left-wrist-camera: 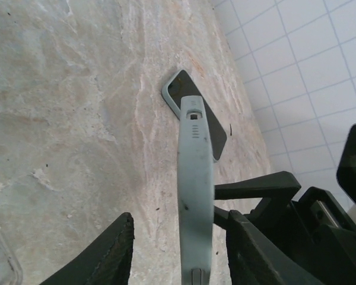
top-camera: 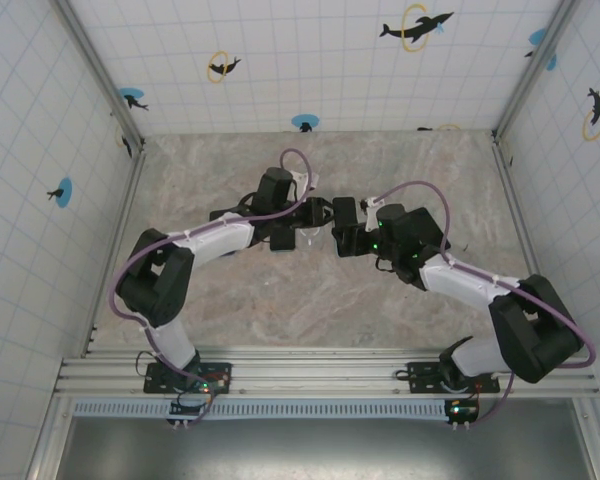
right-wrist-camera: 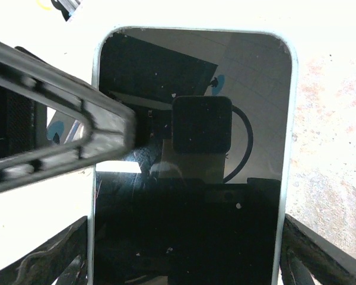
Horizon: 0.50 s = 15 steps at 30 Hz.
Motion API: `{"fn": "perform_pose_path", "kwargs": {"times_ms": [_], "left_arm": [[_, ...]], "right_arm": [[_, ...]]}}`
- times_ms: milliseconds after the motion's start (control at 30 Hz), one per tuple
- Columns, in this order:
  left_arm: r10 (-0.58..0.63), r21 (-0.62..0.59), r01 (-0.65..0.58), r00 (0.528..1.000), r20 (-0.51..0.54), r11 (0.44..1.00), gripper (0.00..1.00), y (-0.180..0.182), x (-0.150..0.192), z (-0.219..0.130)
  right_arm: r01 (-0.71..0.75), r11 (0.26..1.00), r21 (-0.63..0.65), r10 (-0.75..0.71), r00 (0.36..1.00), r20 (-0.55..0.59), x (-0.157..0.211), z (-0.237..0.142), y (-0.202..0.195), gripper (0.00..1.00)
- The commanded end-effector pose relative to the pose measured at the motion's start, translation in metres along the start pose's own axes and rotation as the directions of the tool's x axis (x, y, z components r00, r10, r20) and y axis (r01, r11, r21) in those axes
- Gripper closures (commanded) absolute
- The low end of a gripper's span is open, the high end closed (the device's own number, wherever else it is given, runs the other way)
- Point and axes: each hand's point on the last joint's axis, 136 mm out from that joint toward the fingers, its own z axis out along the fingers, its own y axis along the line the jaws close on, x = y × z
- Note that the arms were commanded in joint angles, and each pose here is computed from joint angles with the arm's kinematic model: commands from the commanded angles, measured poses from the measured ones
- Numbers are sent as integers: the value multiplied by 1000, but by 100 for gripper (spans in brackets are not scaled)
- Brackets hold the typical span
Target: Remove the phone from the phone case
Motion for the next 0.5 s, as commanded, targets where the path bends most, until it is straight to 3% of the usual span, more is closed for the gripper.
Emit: {"fn": "perform_pose_path", "kwargs": {"times_ms": [0,67,133,300,400,467], "left_arm": [[14,62,-14,1000,-1,998,65,-17,-8,4],[7,63,-7,1000,0,998,71,-17,-7,4],[6,71,-6,1000,4,997,84,-19,-8,3],[-4,81,3,1000,8,997,92,-22,-9,2],[-23,91,19,999,40,996,93,-25,-14,-1],[-30,88,24,997,66,996,93,-26,-19,-3]], "right_arm": [[63,996,-70,-55,993,109,-26,-11,20,55],[78,994,-78,-69,992,110,-26,-12,23,55],[89,993,-82,-80,991,106,-25,-12,25,55],[97,992,-85,-89,991,96,-20,-12,25,52],[112,990,-82,-105,991,87,-18,-12,24,41],[116,991,-73,-109,990,85,-15,-13,22,27]]}}
